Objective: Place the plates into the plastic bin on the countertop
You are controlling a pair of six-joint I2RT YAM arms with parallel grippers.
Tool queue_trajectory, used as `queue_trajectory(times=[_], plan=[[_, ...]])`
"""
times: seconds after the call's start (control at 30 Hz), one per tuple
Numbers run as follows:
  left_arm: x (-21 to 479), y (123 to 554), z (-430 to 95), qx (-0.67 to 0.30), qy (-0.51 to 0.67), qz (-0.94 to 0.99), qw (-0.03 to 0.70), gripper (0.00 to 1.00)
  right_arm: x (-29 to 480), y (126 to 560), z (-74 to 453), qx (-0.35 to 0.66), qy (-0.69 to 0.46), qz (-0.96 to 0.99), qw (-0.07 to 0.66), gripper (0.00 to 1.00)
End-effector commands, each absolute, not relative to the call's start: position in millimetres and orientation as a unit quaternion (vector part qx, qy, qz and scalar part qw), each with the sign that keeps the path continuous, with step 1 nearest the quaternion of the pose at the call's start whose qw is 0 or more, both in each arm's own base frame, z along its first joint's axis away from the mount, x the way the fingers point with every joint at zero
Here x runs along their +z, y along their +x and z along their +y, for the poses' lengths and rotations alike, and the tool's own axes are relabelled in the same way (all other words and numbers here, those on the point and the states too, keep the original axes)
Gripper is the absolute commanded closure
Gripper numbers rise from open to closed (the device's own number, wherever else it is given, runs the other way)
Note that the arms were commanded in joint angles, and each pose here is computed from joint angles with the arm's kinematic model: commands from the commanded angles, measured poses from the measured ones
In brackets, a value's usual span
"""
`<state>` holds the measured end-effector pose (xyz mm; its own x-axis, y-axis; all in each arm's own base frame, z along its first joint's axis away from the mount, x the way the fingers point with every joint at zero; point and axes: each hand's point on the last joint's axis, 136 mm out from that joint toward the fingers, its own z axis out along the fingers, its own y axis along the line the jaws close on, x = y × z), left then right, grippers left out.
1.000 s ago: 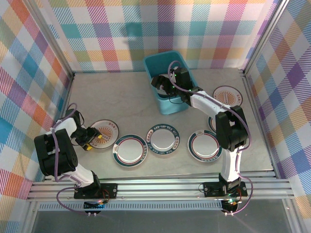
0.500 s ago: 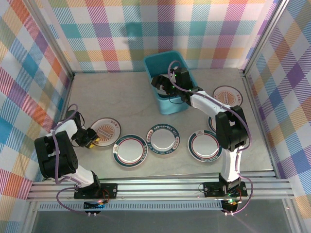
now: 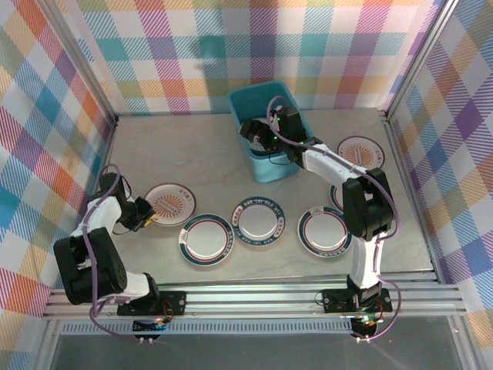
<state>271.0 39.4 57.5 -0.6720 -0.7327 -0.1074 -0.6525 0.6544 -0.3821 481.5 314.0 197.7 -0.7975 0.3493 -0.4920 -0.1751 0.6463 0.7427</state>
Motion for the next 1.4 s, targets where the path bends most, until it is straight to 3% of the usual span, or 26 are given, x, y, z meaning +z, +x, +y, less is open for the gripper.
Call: queue_trajectory(times=[0.0, 0.27, 0.63, 1.0, 1.13, 1.37], plan=[[75, 280, 37, -0.169, -0.388, 0.892, 0.159, 0.88, 230, 475, 312, 0.426, 0.039, 0.846, 0.320, 0.01], [124, 312, 22, -0.203, -0.359, 0.882, 0.227, 1.00, 245, 473, 313, 0.423, 0.024, 0.847, 0.321, 0.02], [218, 361, -10, -0.258, -0.292, 0.860, 0.331, 1.00, 268, 468, 313, 0.428, -0.002, 0.848, 0.314, 0.02], [331, 433, -57, -0.375, -0.198, 0.793, 0.438, 1.00, 333, 460, 307, 0.485, -0.085, 0.803, 0.336, 0.13], [360, 459, -83, -0.437, -0.152, 0.783, 0.416, 1.00, 357, 462, 299, 0.488, -0.076, 0.786, 0.372, 0.26], [390, 484, -129, -0.511, -0.081, 0.753, 0.406, 1.00, 369, 471, 303, 0.499, -0.072, 0.787, 0.356, 0.30]])
